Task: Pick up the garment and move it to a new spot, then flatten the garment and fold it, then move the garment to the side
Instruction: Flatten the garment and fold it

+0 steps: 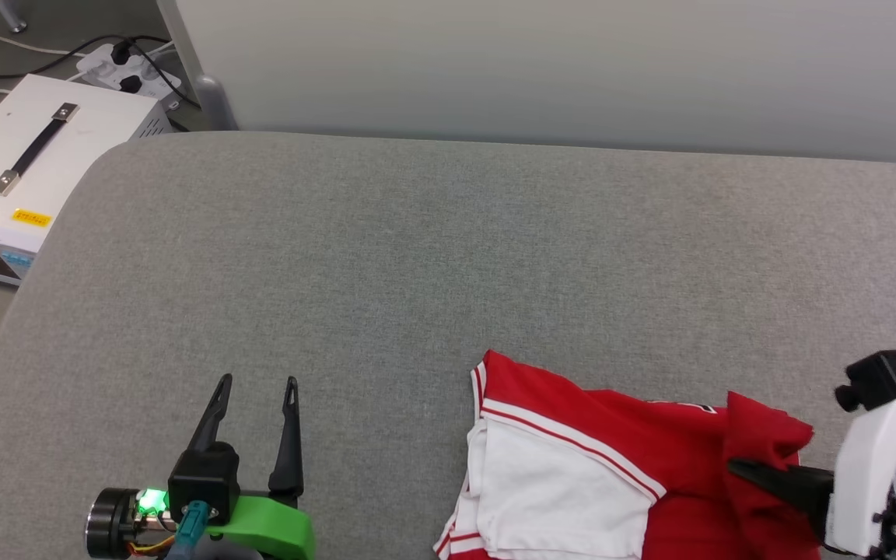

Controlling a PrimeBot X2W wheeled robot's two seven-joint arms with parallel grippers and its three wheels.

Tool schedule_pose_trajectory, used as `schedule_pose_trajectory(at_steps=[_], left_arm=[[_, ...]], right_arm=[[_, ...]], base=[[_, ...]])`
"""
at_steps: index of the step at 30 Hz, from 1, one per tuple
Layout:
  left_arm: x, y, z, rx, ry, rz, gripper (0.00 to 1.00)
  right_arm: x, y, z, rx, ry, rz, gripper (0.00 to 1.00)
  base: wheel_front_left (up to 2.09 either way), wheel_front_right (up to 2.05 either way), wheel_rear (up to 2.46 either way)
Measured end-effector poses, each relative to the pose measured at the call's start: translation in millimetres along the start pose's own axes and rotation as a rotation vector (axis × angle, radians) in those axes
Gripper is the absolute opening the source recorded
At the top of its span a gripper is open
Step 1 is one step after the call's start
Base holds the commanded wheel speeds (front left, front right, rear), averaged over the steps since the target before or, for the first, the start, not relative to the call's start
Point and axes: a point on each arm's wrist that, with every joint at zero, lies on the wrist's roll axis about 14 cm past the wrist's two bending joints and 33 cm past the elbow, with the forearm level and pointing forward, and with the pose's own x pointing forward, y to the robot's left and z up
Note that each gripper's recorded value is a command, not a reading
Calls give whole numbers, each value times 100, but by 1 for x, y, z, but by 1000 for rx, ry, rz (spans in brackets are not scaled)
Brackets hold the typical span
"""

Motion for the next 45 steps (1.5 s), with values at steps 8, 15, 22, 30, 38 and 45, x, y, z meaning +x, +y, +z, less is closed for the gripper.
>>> schedule_pose_trajectory(at_steps=[8,15,22,30,38,45], left_arm=[[-1,0,-9,-9,30,9,100],[3,2,-13,-8,44,22,100],[6,2,-18,-9,59,25,100],[7,0,-16,-12,51,22,100],[9,-6,-6,-13,17,-1,100],[9,-15,1,-18,-5,-29,100]], right_arm=[[55,60,12,-203,80,124,0],[102,75,5,-274,152,137,0],[132,55,-28,-300,257,67,0],[131,61,-10,-358,115,80,100],[83,57,75,-485,-283,25,100],[16,35,139,-553,-696,-137,100]], base=[[0,0,0],[0,0,0],[0,0,0],[0,0,0],[0,0,0],[0,0,0]])
